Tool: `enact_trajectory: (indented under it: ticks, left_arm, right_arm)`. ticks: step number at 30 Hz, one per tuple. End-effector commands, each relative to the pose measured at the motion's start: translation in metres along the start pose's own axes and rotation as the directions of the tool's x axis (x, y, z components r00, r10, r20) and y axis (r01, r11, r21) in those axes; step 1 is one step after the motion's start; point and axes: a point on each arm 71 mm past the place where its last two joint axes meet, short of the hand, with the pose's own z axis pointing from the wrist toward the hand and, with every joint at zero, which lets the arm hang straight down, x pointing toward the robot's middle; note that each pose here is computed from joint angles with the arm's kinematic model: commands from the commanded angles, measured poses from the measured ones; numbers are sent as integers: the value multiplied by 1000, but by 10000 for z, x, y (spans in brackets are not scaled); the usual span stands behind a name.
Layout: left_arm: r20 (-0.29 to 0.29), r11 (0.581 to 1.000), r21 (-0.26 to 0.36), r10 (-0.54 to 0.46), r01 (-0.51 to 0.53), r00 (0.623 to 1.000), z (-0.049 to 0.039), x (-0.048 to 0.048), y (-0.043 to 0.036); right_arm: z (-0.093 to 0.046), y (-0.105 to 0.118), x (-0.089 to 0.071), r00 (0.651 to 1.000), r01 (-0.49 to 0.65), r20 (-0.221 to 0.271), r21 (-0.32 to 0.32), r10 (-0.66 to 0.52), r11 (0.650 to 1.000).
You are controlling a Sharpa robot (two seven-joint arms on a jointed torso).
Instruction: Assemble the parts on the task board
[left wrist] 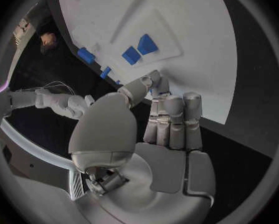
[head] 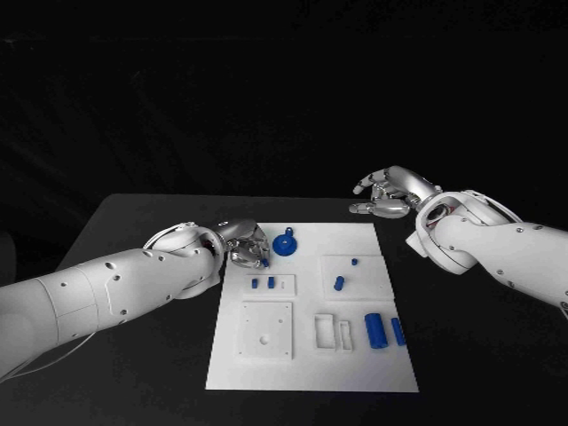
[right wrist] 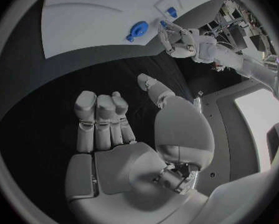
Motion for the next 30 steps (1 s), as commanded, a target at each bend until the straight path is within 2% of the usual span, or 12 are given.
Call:
enact_trajectory:
  ticks: [1, 15, 30]
  left_arm:
    - [-25, 1000, 6, 5, -4, 1000, 13, 36, -30]
    - [-27, 1000, 25, 12, -11, 1000, 25, 56, -89]
    - [-22, 998, 19, 61, -61, 998, 35, 56, -72]
  right_arm:
    - [-2, 11, 11, 1000, 3, -11, -10, -3, 1000]
    - [-2, 7, 9, 1000, 3, -11, -9, -3, 1000]
    - [-3, 7, 11, 1000, 3, -15, -9, -3, 1000]
